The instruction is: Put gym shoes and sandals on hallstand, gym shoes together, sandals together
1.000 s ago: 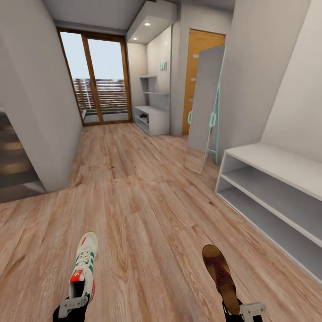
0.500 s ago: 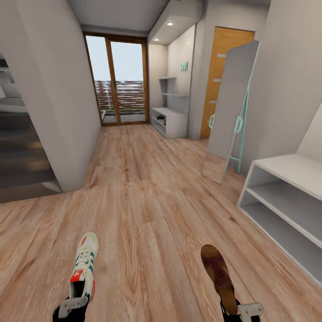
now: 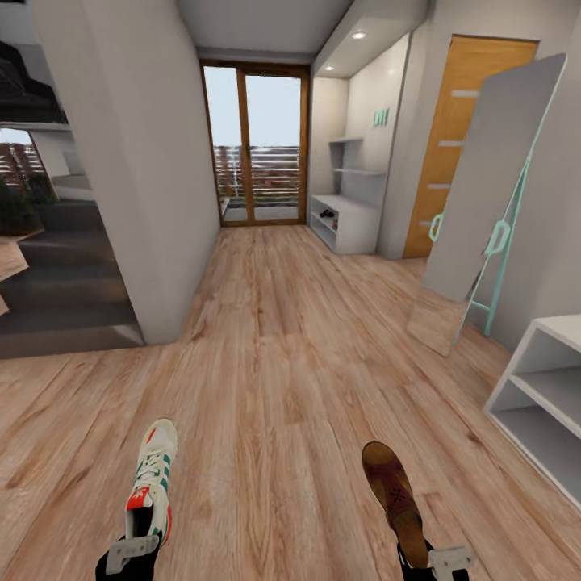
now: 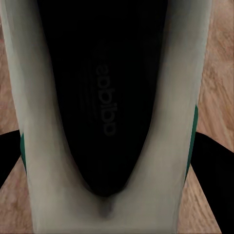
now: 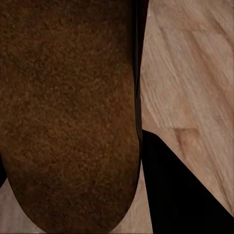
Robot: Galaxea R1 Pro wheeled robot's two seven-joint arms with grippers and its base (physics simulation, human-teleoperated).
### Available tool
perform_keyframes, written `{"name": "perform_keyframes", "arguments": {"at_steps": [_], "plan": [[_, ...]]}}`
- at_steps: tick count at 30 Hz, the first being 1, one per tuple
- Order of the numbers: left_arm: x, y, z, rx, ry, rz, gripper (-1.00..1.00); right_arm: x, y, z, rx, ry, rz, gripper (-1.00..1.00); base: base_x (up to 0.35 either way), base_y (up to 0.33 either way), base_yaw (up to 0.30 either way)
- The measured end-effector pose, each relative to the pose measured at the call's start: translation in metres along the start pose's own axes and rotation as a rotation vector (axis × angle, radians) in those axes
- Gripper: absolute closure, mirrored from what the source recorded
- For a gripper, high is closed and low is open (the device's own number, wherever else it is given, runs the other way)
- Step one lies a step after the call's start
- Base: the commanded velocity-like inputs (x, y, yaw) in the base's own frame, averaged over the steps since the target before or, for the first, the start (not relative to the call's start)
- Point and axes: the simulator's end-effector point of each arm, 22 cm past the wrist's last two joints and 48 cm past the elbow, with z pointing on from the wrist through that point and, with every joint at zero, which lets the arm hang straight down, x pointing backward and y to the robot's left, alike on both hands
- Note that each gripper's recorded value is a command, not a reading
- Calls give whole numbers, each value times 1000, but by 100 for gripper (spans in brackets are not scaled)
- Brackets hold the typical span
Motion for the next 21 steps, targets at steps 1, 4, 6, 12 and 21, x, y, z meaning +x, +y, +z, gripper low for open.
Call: {"name": "perform_keyframes", "arguments": {"at_steps": [1, 4, 6, 12, 21], "plan": [[0, 0, 0, 0, 0, 0, 100, 0, 0, 0, 0, 0, 0, 100, 340, 0, 274], [0, 0, 0, 0, 0, 0, 100, 0, 0, 0, 0, 0, 0, 100, 340, 0, 238], [0, 0, 0, 0, 0, 0, 100, 0, 0, 0, 0, 0, 0, 100, 340, 0, 148], [0, -1, 0, 1, 1, -2, 100, 0, 0, 0, 0, 0, 0, 100, 340, 0, 34], [8, -2, -2, 3, 17, -6, 100, 0, 0, 0, -1, 0, -1, 100, 340, 0, 2]]}}
